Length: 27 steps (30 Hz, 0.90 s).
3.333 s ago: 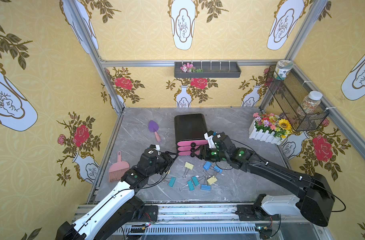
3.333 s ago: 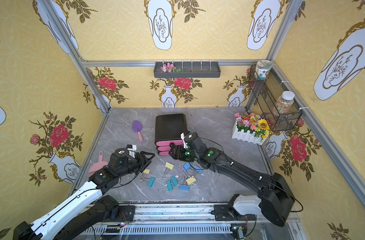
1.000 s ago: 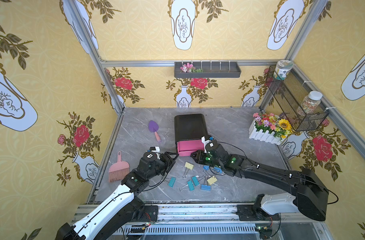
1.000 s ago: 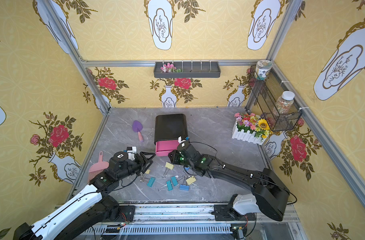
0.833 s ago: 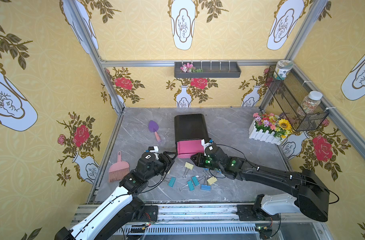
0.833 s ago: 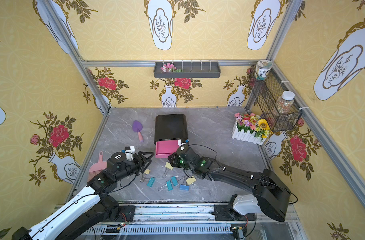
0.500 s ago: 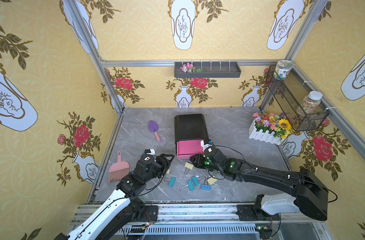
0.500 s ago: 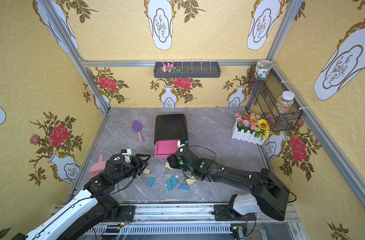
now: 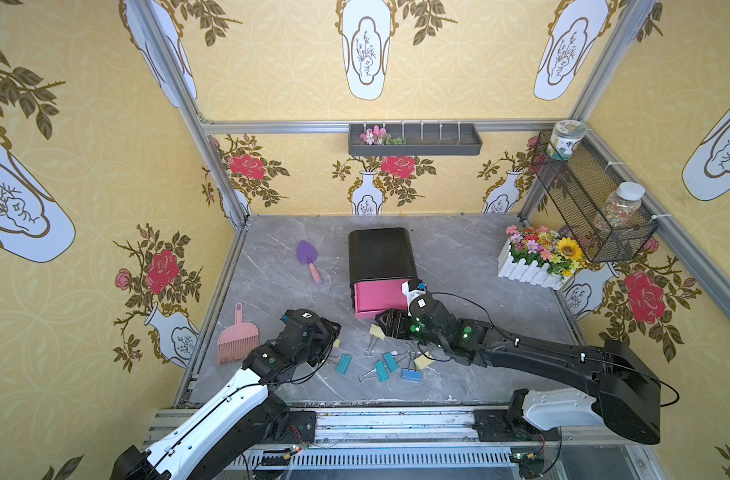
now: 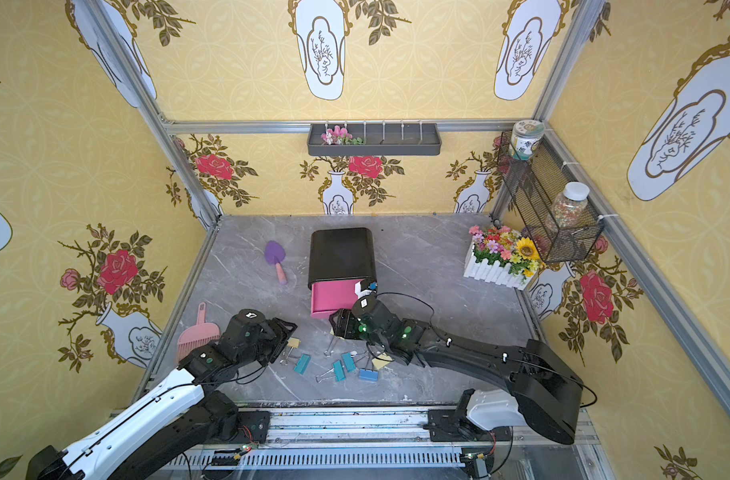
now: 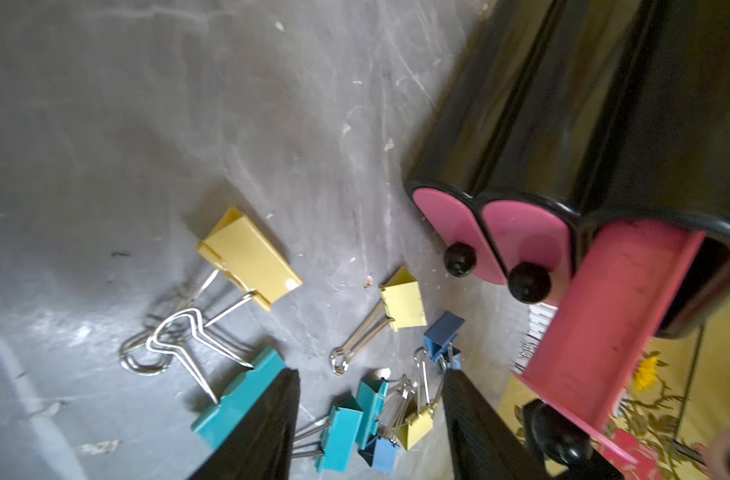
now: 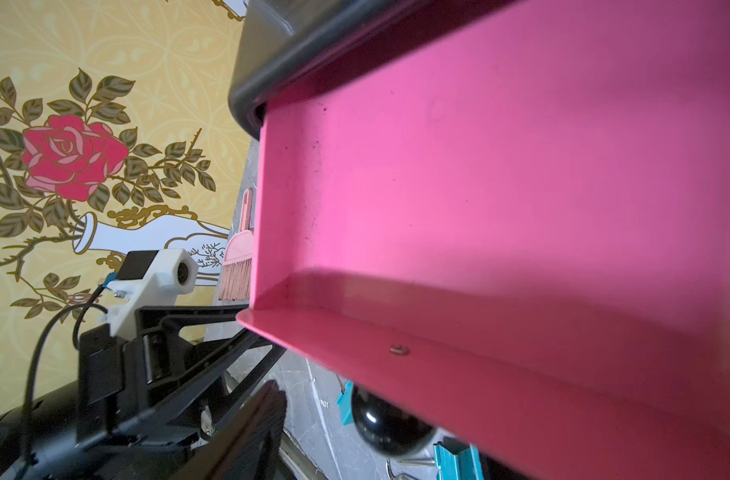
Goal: Put the binder clips in the drawer according to color
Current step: Open the drawer in the storage box, then pick up the binder clip at the center of the board.
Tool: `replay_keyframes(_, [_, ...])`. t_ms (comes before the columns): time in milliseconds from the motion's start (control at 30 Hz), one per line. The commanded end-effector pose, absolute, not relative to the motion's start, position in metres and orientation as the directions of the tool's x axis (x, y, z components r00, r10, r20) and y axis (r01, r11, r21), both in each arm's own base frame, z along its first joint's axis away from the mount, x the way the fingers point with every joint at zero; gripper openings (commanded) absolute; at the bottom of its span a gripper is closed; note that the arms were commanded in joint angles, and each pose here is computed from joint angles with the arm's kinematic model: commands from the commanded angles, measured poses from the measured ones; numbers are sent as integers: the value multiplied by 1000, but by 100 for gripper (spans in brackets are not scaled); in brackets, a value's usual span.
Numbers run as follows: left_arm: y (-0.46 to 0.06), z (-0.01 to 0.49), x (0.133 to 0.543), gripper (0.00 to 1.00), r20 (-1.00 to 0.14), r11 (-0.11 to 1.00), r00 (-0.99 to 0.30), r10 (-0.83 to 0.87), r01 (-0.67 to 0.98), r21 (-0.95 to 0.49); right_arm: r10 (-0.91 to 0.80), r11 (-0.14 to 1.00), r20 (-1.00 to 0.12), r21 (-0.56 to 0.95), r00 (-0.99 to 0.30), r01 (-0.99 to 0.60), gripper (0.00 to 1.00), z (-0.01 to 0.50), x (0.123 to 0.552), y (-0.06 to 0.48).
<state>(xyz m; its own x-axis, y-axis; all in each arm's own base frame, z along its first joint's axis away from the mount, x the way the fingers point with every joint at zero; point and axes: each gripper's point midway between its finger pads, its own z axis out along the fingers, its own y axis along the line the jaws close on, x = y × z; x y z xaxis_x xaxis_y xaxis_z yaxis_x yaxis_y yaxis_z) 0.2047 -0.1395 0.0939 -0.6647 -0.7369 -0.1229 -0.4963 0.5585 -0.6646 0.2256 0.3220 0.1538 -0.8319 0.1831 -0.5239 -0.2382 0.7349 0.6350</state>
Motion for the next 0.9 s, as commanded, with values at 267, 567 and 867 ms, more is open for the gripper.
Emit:
replay_keyframes(267, [-128,64,203,57,-323,807,-751,-576,-459,-371,62,732,-649,546,-758,-408,95,181,186,320])
replay_keyframes(567, [-116,50,199,64,-358,856,-777,-517,-475,-206,21,733,-703,494,-711,-468,97,209,164,296])
replay_keyframes(867, [-123,32,204,73,-348,890,-820,-455,-430,-151,44,737,-719,493,-694,-463,97,217,163,283])
